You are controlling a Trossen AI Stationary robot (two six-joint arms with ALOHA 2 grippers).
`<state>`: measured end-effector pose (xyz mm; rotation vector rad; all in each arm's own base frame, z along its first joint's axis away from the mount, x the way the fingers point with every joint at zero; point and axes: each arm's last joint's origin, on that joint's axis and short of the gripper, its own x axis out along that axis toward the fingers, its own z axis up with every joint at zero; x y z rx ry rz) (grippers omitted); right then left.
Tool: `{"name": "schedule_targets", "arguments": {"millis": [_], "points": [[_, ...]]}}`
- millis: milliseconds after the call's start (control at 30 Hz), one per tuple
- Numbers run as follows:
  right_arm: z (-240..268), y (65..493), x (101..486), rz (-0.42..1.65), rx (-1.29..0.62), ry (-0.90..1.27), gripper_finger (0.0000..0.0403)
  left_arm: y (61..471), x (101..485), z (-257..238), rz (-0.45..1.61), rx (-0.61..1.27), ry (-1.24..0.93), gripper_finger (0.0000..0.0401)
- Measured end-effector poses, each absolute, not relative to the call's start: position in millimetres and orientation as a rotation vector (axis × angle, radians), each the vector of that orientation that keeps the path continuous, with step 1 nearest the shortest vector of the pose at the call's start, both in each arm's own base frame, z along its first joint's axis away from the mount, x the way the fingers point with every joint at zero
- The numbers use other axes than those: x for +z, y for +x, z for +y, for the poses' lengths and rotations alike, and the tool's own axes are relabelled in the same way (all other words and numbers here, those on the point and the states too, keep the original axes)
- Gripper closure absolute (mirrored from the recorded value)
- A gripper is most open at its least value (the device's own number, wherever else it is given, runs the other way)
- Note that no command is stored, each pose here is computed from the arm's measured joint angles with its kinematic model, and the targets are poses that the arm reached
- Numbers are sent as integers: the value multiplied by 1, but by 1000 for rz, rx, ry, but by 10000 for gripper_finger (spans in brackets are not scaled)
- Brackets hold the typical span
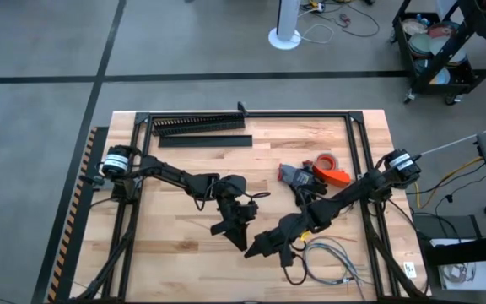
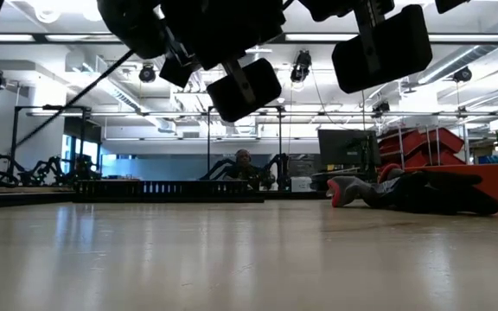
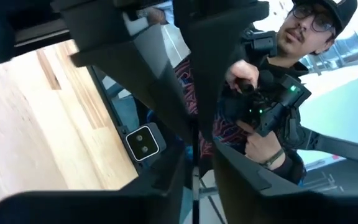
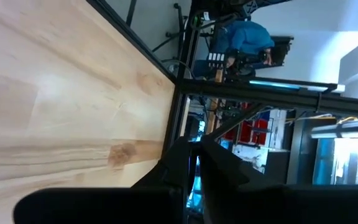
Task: Ziptie cables
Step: Wrap the black zip tie on the cable
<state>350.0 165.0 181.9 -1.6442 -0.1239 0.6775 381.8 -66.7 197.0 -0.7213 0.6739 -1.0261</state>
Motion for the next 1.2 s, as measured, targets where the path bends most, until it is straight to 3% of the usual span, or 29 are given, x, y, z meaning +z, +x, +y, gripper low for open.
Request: {"name": "schedule_targets", "arguments": {"millis": [267,567,867,1200], "points": [[171,347,182,-41,622,-1582,384,377,206,-66,644,-1087,-661,257],[181,341,181,-11,603,-1566,384,375,191,-64,661,-924,-525,240],[181,340,181,34,560,-1523,384,375,192,-66,610,-954,-437,269],[180,340,180,67,532,-1481,384,372,195,-66,632,-987,-465,360]]}}
